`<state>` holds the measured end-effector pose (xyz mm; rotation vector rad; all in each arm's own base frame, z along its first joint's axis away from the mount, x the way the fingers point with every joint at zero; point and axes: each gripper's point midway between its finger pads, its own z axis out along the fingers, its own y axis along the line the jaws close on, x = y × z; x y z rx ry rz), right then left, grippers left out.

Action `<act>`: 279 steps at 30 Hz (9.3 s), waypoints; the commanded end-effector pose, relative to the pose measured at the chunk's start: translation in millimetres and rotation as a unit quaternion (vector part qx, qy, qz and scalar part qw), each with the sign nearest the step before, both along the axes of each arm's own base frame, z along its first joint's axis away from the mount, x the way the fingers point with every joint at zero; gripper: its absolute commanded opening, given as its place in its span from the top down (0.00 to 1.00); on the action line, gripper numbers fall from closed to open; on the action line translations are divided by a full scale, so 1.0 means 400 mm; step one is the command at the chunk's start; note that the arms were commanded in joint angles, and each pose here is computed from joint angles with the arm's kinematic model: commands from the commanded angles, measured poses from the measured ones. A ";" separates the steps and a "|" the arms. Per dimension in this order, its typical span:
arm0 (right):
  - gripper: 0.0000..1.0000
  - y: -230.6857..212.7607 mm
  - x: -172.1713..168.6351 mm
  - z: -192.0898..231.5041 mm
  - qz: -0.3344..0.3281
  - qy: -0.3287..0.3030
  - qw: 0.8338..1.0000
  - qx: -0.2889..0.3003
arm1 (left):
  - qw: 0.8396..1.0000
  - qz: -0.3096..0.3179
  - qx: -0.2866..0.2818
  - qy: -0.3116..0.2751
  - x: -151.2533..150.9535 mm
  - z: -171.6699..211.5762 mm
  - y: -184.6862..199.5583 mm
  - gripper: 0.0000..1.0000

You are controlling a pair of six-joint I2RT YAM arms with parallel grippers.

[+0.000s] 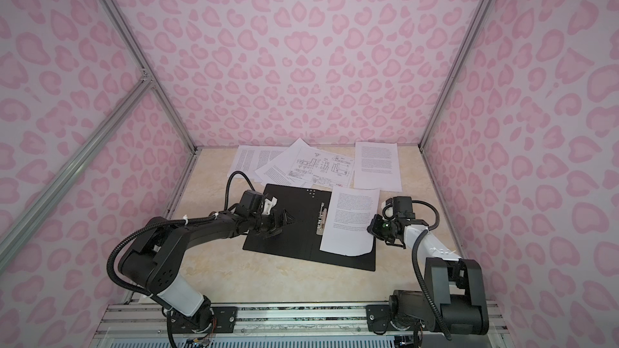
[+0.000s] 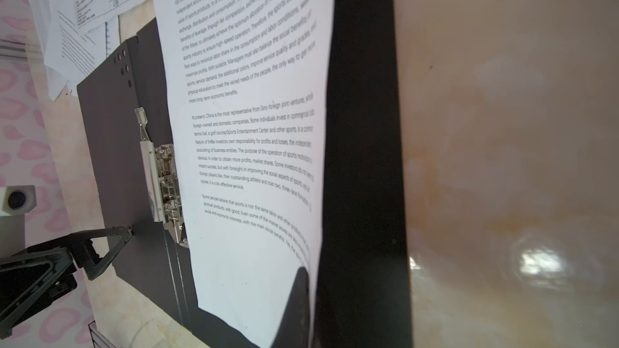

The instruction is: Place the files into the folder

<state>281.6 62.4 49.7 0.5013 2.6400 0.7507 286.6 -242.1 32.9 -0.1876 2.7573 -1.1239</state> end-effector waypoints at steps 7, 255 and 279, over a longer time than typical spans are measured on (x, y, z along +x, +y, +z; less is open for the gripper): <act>1.00 0.038 -0.020 0.028 0.029 -0.015 0.999 0.014 | 0.967 0.036 0.203 0.152 -0.164 -0.188 0.185 0.02; 1.00 0.111 -0.174 0.019 -0.210 -0.047 0.975 0.056 | 0.976 -0.088 0.174 -0.096 -0.111 0.244 0.166 0.04; 0.63 0.121 -0.178 0.012 -0.199 -0.040 0.978 0.044 | 0.977 -0.084 0.170 -0.093 -0.106 0.244 0.169 0.04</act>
